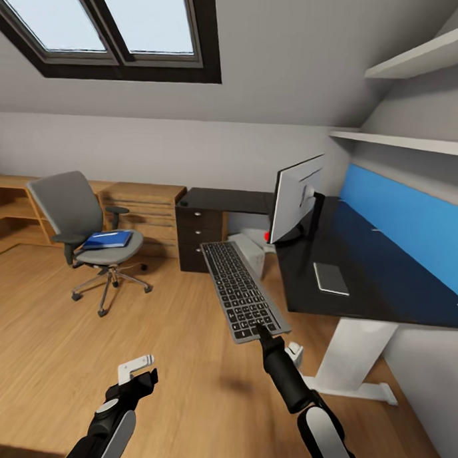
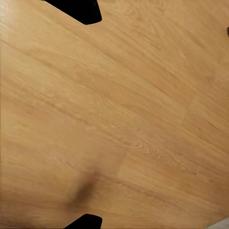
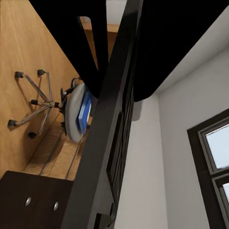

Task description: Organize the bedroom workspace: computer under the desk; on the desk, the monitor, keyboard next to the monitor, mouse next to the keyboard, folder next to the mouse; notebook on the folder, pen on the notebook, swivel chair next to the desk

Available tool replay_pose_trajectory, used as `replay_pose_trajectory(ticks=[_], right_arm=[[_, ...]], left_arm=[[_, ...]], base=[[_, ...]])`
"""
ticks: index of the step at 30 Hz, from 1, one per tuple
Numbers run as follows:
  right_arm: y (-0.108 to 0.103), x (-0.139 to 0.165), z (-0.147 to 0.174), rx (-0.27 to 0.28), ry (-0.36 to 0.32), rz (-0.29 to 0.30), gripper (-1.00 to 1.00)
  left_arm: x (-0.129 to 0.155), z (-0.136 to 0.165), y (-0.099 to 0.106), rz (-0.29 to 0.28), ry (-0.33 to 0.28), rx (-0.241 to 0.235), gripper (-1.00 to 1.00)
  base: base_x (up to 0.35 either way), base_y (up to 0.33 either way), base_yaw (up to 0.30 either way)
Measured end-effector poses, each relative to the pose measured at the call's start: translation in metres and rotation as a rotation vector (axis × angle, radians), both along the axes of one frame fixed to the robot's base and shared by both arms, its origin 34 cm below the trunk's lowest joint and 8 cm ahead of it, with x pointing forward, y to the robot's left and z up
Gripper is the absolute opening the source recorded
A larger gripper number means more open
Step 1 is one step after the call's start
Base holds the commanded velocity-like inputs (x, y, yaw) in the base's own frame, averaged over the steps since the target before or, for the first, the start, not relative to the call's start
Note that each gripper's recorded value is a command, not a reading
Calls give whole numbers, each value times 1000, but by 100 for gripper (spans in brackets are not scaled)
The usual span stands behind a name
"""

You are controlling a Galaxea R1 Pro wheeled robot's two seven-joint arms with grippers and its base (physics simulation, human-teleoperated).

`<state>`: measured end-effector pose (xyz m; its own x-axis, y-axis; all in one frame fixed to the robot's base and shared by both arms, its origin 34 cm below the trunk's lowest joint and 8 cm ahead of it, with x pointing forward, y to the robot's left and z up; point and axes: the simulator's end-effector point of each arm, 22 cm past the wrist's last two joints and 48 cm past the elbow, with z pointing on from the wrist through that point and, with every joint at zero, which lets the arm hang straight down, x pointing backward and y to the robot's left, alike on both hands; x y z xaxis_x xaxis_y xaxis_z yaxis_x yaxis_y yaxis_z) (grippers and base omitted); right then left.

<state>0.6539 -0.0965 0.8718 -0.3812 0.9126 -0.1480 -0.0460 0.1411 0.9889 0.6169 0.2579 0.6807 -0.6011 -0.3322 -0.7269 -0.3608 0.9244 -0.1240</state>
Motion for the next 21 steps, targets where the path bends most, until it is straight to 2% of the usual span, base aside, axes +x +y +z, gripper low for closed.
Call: replay_pose_trajectory(ticks=[21], right_arm=[[-4, 1, 32, -13, 2, 2, -100]], left_arm=[[1, 35, 0, -1, 0, 0, 100]], base=[[318, 126, 0]])
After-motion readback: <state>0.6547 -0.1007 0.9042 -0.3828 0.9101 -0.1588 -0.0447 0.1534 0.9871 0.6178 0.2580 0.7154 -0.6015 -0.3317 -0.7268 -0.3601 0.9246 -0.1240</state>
